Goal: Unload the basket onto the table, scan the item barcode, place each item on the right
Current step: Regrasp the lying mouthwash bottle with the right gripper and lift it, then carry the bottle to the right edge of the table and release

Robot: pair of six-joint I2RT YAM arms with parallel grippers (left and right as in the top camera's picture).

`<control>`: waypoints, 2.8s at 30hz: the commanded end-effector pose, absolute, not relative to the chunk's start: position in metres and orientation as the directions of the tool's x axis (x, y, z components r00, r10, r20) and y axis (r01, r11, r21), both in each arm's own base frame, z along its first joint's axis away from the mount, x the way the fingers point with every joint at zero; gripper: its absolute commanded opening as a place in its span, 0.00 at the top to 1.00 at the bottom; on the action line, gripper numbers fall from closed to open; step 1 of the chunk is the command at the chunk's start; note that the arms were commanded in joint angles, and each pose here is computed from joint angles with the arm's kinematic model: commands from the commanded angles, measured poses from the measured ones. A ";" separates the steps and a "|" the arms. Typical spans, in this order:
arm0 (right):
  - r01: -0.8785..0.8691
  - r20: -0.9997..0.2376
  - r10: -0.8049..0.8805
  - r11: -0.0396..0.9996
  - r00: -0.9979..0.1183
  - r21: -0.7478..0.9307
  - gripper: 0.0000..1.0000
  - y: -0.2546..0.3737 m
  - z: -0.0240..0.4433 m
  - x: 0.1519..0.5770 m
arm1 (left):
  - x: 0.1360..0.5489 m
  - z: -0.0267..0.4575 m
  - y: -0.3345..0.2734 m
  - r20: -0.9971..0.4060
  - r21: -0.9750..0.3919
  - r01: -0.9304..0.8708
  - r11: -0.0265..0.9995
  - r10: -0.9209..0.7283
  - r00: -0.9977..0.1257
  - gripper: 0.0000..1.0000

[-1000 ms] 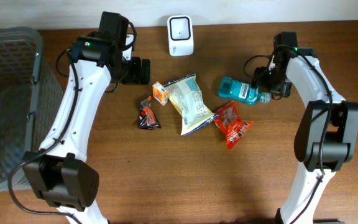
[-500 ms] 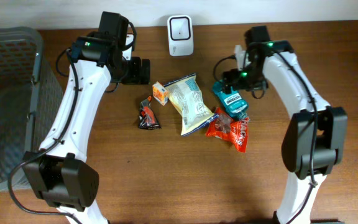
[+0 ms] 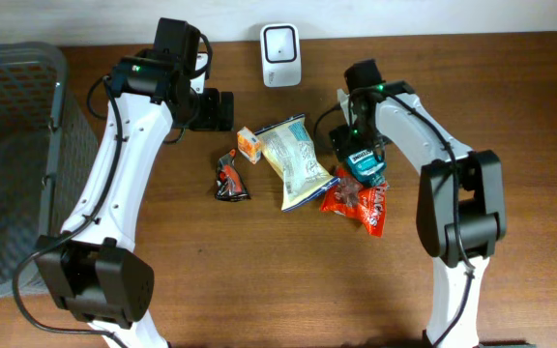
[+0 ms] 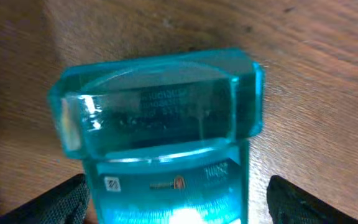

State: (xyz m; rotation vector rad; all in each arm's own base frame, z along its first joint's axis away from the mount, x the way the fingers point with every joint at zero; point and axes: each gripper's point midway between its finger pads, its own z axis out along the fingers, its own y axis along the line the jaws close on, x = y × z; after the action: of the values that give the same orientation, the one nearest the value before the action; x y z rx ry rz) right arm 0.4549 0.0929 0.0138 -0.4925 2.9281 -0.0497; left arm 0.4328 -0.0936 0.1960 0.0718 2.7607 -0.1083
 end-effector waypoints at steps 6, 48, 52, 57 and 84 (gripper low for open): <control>-0.305 -0.153 -0.308 0.951 -0.939 -0.044 0.33 0.095 -0.003 0.455 | 0.433 0.195 -0.091 -0.369 -0.054 0.074 0.996 0.049 -0.928 0.01; -0.106 -0.931 0.041 0.991 -0.363 0.085 0.45 0.242 0.180 0.655 | 0.433 0.195 -0.091 -0.370 -0.053 0.074 0.996 0.049 -0.928 0.01; 0.010 -0.938 0.110 0.993 -0.329 0.114 0.45 0.199 0.221 0.655 | 0.433 0.195 -0.091 -0.370 -0.054 0.074 0.996 0.049 -0.928 0.01; 0.243 -0.907 0.230 0.959 -0.353 0.148 0.45 0.053 0.275 0.638 | 0.433 0.195 -0.091 -0.370 -0.054 0.074 0.996 0.049 -0.928 0.01; 0.949 -0.381 0.872 0.309 -0.307 -0.058 0.05 -0.433 0.041 0.348 | 0.433 0.195 -0.091 -0.370 -0.053 0.074 0.996 0.049 -0.928 0.01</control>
State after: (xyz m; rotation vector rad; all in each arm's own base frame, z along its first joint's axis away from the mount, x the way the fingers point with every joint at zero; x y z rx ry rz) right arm 0.3529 -0.4281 0.0232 1.6345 2.3345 -0.3922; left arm 0.4325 -0.0936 0.1956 0.0762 2.7620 -0.1076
